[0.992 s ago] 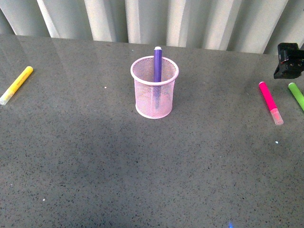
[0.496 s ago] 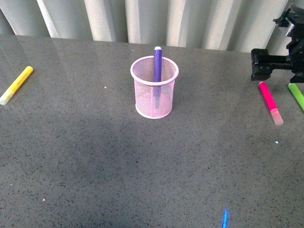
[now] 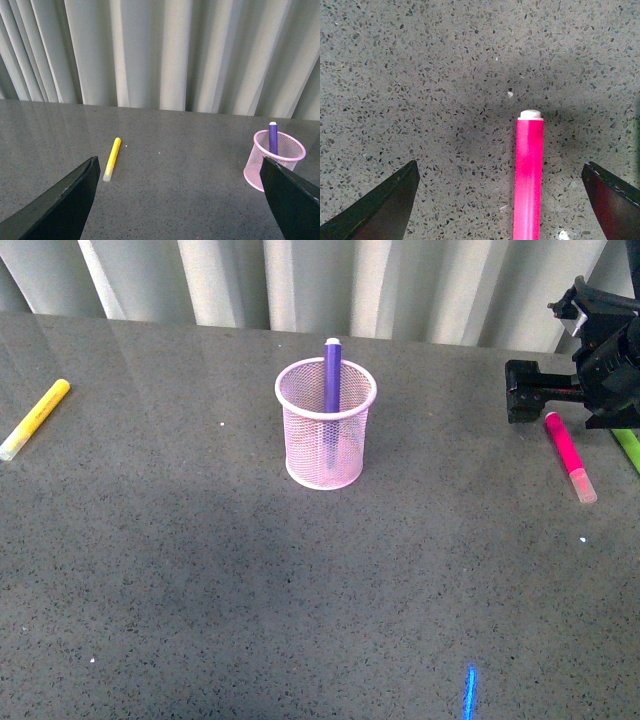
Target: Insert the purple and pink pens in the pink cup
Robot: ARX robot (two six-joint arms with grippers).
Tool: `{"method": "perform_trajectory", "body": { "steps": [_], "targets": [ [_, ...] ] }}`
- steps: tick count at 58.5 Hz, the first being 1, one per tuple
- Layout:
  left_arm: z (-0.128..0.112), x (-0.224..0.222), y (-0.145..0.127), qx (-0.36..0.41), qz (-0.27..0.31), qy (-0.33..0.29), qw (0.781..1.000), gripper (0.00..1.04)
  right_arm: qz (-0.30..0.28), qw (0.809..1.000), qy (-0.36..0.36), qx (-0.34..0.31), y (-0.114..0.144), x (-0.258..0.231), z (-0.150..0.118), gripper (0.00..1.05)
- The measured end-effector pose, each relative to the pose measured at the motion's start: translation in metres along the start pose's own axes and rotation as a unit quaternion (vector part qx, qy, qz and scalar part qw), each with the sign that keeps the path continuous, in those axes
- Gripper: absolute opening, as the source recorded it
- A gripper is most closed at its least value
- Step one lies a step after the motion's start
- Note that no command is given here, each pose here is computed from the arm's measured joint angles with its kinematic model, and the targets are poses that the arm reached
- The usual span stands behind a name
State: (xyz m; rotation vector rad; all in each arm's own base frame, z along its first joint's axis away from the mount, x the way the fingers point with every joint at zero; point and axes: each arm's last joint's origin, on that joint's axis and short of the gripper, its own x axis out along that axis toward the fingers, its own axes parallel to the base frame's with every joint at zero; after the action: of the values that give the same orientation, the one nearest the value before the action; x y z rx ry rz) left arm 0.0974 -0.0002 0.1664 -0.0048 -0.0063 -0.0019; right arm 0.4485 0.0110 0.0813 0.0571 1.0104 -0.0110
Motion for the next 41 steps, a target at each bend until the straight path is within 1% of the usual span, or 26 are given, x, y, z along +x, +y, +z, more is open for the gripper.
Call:
{"method": "perform_trajectory", "body": {
  "steps": [29, 41],
  "targets": [
    [0.000, 0.000, 0.000, 0.000, 0.000, 0.000, 1.000, 0.98, -0.005, 1.000, 0.011, 0.007, 0.000, 0.016, -0.007, 0.98],
    [0.000, 0.000, 0.000, 0.000, 0.000, 0.000, 1.000, 0.98, -0.007, 1.000, 0.008, 0.010, 0.000, 0.019, -0.004, 0.98]
  ]
}}
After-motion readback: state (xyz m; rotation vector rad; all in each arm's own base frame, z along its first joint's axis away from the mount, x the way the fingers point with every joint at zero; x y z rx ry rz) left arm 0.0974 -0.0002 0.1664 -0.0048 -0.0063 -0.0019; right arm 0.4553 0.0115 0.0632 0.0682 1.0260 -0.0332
